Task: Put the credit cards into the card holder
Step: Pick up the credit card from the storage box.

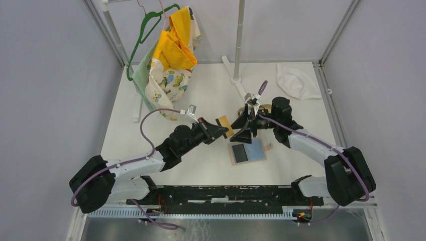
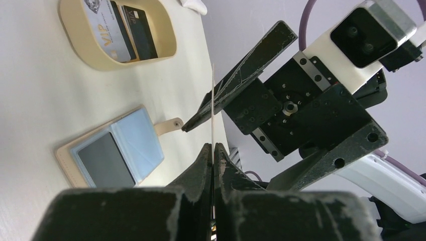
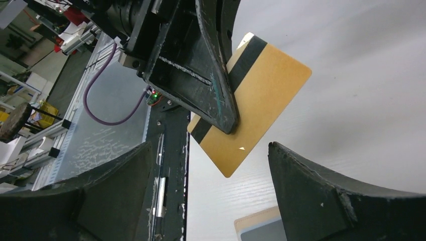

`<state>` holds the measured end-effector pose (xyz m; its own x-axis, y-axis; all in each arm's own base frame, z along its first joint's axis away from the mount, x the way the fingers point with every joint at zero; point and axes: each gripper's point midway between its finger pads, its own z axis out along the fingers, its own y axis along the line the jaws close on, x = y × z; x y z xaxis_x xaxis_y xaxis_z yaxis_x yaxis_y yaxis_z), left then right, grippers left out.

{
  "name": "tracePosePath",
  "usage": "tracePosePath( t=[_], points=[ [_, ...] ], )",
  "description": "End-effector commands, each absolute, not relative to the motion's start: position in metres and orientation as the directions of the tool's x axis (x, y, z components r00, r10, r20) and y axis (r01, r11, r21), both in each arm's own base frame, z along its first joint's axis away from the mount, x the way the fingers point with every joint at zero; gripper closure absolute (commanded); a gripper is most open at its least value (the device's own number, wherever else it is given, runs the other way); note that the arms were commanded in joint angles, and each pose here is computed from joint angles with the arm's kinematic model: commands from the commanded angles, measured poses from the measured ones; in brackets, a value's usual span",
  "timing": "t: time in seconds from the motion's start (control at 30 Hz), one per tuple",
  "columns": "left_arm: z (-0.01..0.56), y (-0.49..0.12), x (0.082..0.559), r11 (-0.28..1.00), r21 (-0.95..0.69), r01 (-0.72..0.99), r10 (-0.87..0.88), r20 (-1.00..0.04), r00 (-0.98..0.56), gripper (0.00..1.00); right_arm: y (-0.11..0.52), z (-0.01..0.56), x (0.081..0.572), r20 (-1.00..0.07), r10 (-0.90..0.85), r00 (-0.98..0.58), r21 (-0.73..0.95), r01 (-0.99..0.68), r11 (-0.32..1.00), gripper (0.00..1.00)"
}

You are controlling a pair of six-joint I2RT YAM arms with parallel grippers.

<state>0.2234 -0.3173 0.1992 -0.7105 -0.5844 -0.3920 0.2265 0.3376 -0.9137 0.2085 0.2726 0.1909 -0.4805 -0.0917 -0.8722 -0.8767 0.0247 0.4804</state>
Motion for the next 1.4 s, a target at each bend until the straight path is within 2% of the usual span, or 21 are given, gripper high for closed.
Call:
tracePosePath(
  t=[0.0,0.17,0.3,0.37,0.47,0.53,0.57,0.63,0.67,0.73,0.83,0.93,1.2,1.27,1.37],
  points=[
    [0.236,-0.328,0.227,0.263,-0.91,0.321,-0.593,-0.415,-0.69,0.98,0.277,0.202,0.205,-0.879,-0.065,-0.472,0.474,-0.881,-0.003,0.13],
    [0.238,-0.333,0.225,0.244,-0.907,0.343,-0.576,-0.42,-0.702,0.98,0.281,0.194,0.204,-0.865,-0.079,-0.496,0.498,-0.867,0.0,0.36],
    [0.238,-0.333,0.225,0.248,-0.902,0.354,-0.573,-0.431,-0.697,0.98,0.282,0.194,0.203,-0.866,-0.085,-0.494,0.496,-0.868,-0.007,0.49],
    [0.238,-0.332,0.225,0.252,-0.899,0.357,-0.574,-0.436,-0.693,0.98,0.282,0.195,0.203,-0.867,-0.085,-0.491,0.493,-0.87,-0.006,0.61],
    [0.239,-0.331,0.224,0.255,-0.895,0.366,-0.571,-0.445,-0.69,0.98,0.282,0.194,0.205,-0.867,-0.087,-0.491,0.492,-0.87,0.002,0.85],
    [0.237,-0.33,0.223,0.267,-0.89,0.369,-0.565,-0.455,-0.688,0.98,0.282,0.194,0.205,-0.867,-0.088,-0.49,0.492,-0.871,0.0,0.96],
    [0.238,-0.329,0.223,0.273,-0.886,0.375,-0.562,-0.464,-0.685,0.91,0.282,0.194,0.204,-0.868,-0.089,-0.489,0.491,-0.871,-0.003,0.98],
    [0.239,-0.327,0.221,0.295,-0.872,0.392,-0.548,-0.49,-0.678,0.57,0.282,0.194,0.204,-0.871,-0.089,-0.482,0.485,-0.875,-0.008,1.0],
    [0.239,-0.325,0.221,0.313,-0.862,0.399,-0.541,-0.507,-0.672,0.48,0.282,0.195,0.203,-0.872,-0.092,-0.48,0.483,-0.875,-0.014,1.0],
    [0.24,-0.321,0.219,0.357,-0.827,0.433,-0.512,-0.562,-0.65,0.33,0.282,0.196,0.201,-0.876,-0.093,-0.474,0.478,-0.878,-0.029,1.0],
    [0.247,-0.313,0.214,0.402,-0.756,0.517,-0.458,-0.655,-0.602,0.25,0.282,0.199,0.197,-0.881,-0.093,-0.465,0.471,-0.881,-0.054,1.0],
    [0.255,-0.307,0.204,0.403,-0.696,0.594,-0.416,-0.717,-0.559,0.28,0.282,0.203,0.19,-0.886,-0.093,-0.454,0.461,-0.883,-0.089,1.0],
    [0.256,-0.306,0.189,0.363,-0.611,0.703,-0.317,-0.791,-0.524,0.49,0.285,0.207,0.174,-0.898,-0.112,-0.424,0.438,-0.883,-0.166,1.0],
    [0.257,-0.307,0.188,0.354,-0.604,0.714,-0.306,-0.796,-0.521,0.57,0.286,0.207,0.173,-0.899,-0.115,-0.423,0.437,-0.883,-0.173,1.0],
    [0.259,-0.308,0.186,0.339,-0.599,0.726,-0.3,-0.8,-0.519,0.77,0.286,0.206,0.172,-0.9,-0.118,-0.42,0.436,-0.883,-0.177,1.0]
  ],
)
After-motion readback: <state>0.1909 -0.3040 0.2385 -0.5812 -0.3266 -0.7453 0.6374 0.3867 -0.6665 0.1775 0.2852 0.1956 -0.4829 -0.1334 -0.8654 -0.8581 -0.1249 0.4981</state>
